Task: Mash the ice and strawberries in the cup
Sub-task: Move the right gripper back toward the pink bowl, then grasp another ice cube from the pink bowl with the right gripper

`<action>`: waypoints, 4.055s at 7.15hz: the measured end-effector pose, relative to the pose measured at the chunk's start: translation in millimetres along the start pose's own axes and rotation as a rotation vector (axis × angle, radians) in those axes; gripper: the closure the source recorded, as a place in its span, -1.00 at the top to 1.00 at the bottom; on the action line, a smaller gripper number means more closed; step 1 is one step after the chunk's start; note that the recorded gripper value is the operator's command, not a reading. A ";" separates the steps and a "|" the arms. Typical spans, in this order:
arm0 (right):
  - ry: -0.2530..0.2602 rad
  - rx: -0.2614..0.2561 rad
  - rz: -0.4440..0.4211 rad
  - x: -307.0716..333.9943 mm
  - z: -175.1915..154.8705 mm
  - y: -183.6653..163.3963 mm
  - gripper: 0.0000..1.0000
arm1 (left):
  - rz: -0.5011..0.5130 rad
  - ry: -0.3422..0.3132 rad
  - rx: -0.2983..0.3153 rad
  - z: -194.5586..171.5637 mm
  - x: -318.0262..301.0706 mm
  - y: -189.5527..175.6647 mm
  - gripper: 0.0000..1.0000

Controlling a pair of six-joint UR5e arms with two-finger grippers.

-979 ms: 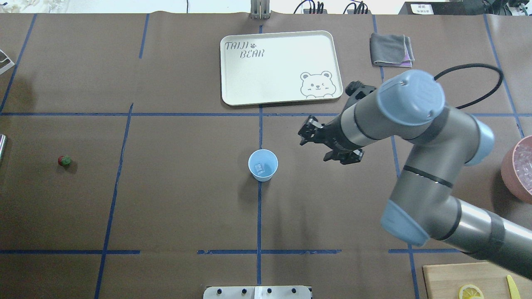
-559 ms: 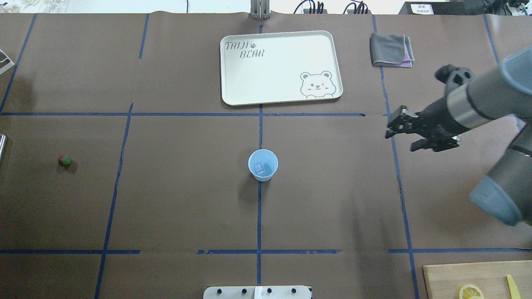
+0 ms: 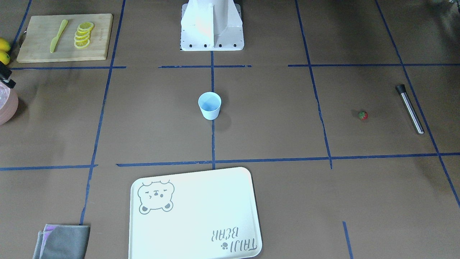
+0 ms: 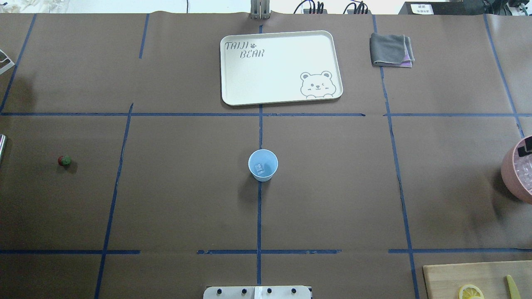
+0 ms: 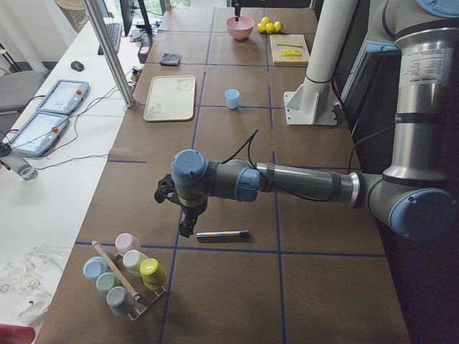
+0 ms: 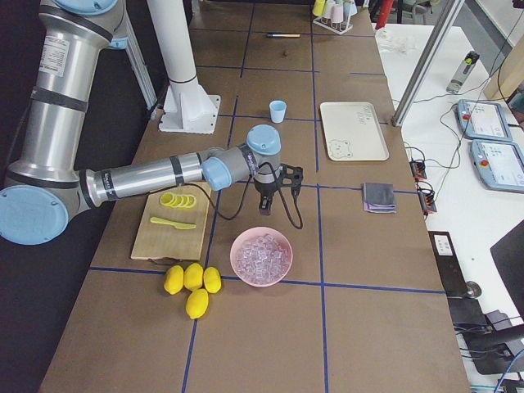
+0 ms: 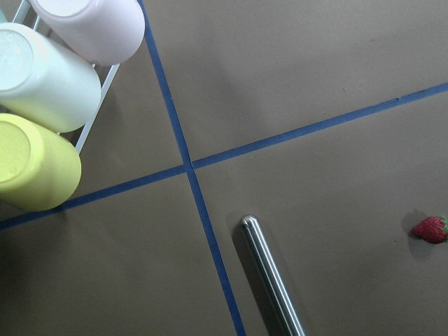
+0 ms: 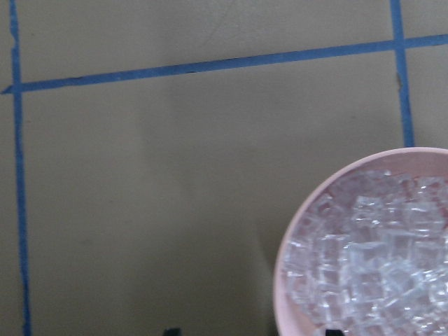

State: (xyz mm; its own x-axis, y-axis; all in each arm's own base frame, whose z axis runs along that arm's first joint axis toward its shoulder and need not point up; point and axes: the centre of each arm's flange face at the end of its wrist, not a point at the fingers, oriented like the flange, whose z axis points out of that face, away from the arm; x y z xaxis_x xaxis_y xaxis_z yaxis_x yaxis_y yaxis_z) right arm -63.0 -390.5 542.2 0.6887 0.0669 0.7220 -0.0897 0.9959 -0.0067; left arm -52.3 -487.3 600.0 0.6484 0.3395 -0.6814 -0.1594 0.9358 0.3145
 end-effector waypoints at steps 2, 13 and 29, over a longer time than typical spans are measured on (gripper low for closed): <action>0.081 -0.003 -0.189 44.2 11.2 5.1 0.58 | 0.015 -0.001 0.016 0.3 0.7 3.2 1.00; 0.202 -0.188 -0.683 89.7 87.2 10.2 0.55 | 0.013 0.014 0.015 2.8 1.2 15.1 1.00; 0.152 -0.075 -0.628 71.7 27.6 19.5 -1.00 | 0.020 0.033 0.026 -0.1 5.9 13.4 1.00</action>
State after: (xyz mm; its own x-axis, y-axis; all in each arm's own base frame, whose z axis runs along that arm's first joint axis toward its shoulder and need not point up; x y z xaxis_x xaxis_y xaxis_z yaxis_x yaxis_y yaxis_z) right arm -35.3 -367.9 613.0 0.6887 -0.5269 0.4981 0.4096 0.8495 0.3324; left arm -50.6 -472.8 600.1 0.6206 0.3613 -0.6960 -0.1524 0.9262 0.3450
